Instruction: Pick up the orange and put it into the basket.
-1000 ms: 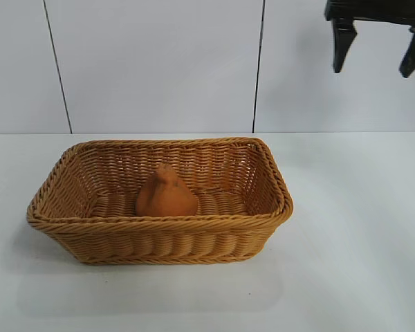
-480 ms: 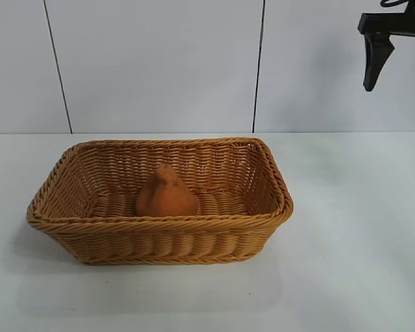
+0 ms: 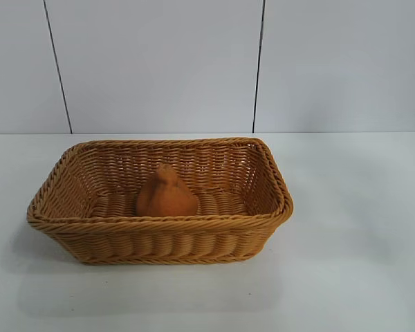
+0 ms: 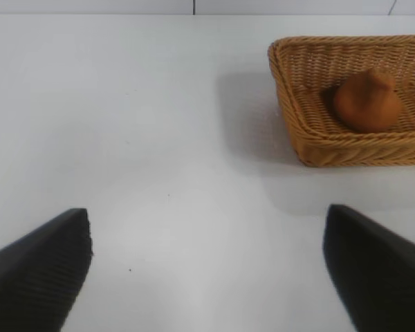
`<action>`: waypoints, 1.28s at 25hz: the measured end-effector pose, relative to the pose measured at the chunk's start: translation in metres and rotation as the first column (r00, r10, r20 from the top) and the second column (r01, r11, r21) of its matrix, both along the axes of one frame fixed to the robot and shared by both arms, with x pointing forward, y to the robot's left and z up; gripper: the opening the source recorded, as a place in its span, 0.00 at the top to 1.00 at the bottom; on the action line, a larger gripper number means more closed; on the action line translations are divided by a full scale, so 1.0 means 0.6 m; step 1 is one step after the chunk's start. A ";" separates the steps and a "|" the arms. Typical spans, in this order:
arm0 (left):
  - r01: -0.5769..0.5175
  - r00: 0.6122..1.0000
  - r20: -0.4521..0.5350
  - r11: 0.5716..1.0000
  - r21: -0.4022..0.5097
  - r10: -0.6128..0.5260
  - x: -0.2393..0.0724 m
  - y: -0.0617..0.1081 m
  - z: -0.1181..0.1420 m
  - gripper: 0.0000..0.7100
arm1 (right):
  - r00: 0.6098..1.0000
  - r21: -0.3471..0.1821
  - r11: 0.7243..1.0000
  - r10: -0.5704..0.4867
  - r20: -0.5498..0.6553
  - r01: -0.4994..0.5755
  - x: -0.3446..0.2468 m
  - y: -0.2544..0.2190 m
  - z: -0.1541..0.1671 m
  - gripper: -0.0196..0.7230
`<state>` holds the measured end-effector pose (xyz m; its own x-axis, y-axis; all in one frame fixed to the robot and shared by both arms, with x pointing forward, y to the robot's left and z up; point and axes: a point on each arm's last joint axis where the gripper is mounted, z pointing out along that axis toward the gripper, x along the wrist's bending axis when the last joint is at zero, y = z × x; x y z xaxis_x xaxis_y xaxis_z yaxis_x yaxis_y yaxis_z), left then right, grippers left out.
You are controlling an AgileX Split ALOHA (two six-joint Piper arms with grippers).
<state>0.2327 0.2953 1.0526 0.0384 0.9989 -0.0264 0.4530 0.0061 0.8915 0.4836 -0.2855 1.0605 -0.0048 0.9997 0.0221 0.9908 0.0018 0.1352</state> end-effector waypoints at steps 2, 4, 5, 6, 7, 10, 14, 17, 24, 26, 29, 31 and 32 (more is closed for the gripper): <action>0.000 1.000 0.000 1.000 -0.001 0.000 0.000 0.000 0.000 0.09 | 1.000 0.000 1.000 0.000 0.001 0.000 -0.043 -0.002 -0.004 0.10; 0.000 1.000 0.000 1.000 -0.001 0.000 0.000 0.000 0.000 0.09 | 1.000 0.001 1.000 0.000 0.013 0.000 -0.083 -0.004 -0.007 0.10; 0.000 1.000 0.000 1.000 -0.001 0.000 0.000 0.000 0.000 0.09 | 1.000 0.001 1.000 0.000 0.023 0.000 -0.104 -0.005 -0.009 0.10; 0.000 1.000 0.000 1.000 -0.001 0.000 0.000 0.000 0.000 0.09 | 0.999 0.002 1.000 0.000 0.041 0.000 -0.125 -0.006 -0.012 0.10; 0.000 1.000 0.000 1.000 -0.001 0.000 0.000 0.000 0.000 0.09 | 0.997 0.003 1.000 0.000 0.071 0.000 -0.145 -0.007 -0.012 0.10; 0.000 1.000 0.000 1.000 -0.001 0.000 0.000 0.000 0.000 0.09 | 0.985 0.008 1.000 -0.002 0.171 0.000 -0.198 -0.009 -0.020 0.10; 0.000 1.000 0.000 1.000 -0.001 0.000 0.000 0.000 0.000 0.09 | 0.928 0.010 1.000 0.009 0.371 -0.014 -0.256 -0.012 -0.023 0.10; 0.000 1.000 0.000 1.000 -0.001 0.000 0.000 0.000 0.000 0.09 | 0.876 0.006 1.000 0.020 0.483 -0.026 -0.292 -0.014 -0.035 0.10; 0.000 1.000 0.000 1.000 -0.001 0.000 0.000 0.000 0.000 0.09 | 0.724 0.010 0.999 0.015 0.689 -0.031 -0.354 -0.017 -0.019 0.10; 0.000 1.000 0.000 1.000 -0.001 0.000 0.000 0.000 0.000 0.09 | 0.683 0.010 0.999 0.014 0.730 -0.032 -0.368 -0.017 -0.016 0.10; 0.000 1.000 0.000 1.000 -0.001 0.000 0.000 0.000 0.000 0.09 | 0.632 0.011 0.999 0.012 0.775 -0.032 -0.386 -0.018 -0.014 0.10; 0.000 1.000 0.000 1.000 -0.001 0.000 0.000 0.000 0.000 0.09 | 0.597 0.012 0.999 0.010 0.802 -0.033 -0.397 -0.019 -0.013 0.10; 0.000 1.000 0.000 1.000 -0.001 0.000 0.000 0.000 0.000 0.09 | 0.576 0.012 0.999 0.009 0.817 -0.033 -0.404 -0.019 -0.013 0.10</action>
